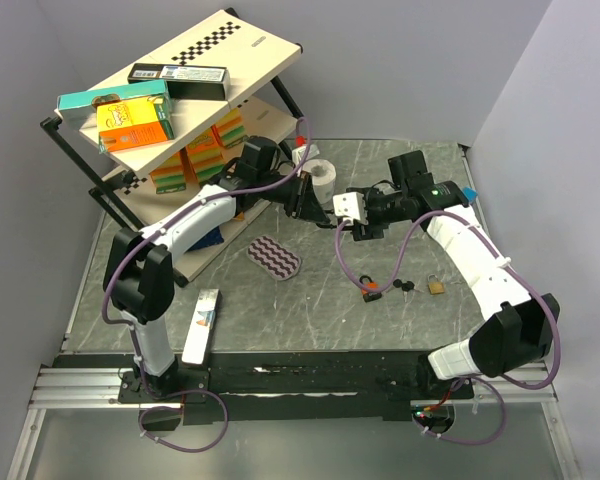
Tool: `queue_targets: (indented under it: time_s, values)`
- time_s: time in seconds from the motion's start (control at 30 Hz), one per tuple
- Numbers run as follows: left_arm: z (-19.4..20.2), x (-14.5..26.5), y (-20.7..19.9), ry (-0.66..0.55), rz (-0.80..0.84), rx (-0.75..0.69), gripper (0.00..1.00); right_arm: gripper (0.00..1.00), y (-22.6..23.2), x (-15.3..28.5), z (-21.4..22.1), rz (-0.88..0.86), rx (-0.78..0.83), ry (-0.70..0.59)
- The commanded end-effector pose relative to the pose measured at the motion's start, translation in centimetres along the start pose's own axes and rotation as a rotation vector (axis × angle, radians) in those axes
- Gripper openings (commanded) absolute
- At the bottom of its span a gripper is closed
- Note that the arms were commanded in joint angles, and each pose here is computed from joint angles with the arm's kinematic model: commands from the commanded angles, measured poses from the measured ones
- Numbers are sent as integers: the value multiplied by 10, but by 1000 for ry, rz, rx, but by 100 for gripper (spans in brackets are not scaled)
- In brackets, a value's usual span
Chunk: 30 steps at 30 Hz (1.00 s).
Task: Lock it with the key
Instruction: Lock the lock.
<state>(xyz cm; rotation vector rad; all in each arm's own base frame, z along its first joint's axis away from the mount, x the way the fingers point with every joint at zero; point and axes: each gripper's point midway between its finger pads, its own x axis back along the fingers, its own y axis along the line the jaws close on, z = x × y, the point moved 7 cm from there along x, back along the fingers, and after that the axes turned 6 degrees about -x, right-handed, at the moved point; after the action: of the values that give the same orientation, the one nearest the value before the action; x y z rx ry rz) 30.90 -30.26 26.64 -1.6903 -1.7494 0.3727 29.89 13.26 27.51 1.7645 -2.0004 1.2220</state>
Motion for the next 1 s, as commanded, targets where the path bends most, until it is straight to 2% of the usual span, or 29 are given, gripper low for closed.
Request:
queue_targets:
  time_s: [0.0,0.07,0.1,0.17,0.2,0.23,0.4,0.47,0.53,0.7,0.77,0.97]
  values:
    - [-13,0,-9,-24,30,-46,6,0,-11,16,-27,92,94,-84]
    - [-14,1,-13,-24,57,-44,1,0,-11,16,-28,83,70,-84]
    - [-15,2,-14,-27,53,-51,1,17,-8,17,-28,64,51,-78]
    - [-19,7,-22,-47,53,-105,1,61,-2,20,-27,6,-6,-80]
    - [-18,10,-20,-68,51,-130,1,96,-1,20,-26,-8,-41,-87]
    - [-22,16,-29,-93,55,-162,1,99,-3,24,-22,-3,-80,-93]
    - [-21,34,-34,-123,99,-200,1,100,-9,45,-17,-34,-281,-190]
    - [-19,38,-35,-106,84,-271,1,100,-16,60,-16,-22,-331,-232]
    - [-21,41,-39,-87,57,-354,1,99,-12,63,-16,-80,-414,-292]
    - [-33,47,-50,-81,34,-449,1,99,-3,68,-20,-148,-458,-380]
    - [-39,49,-54,-79,21,-534,1,99,3,64,-19,-156,-458,-418]
    - [-35,48,-71,-12,13,-653,1,99,9,59,-21,-102,-400,-476]
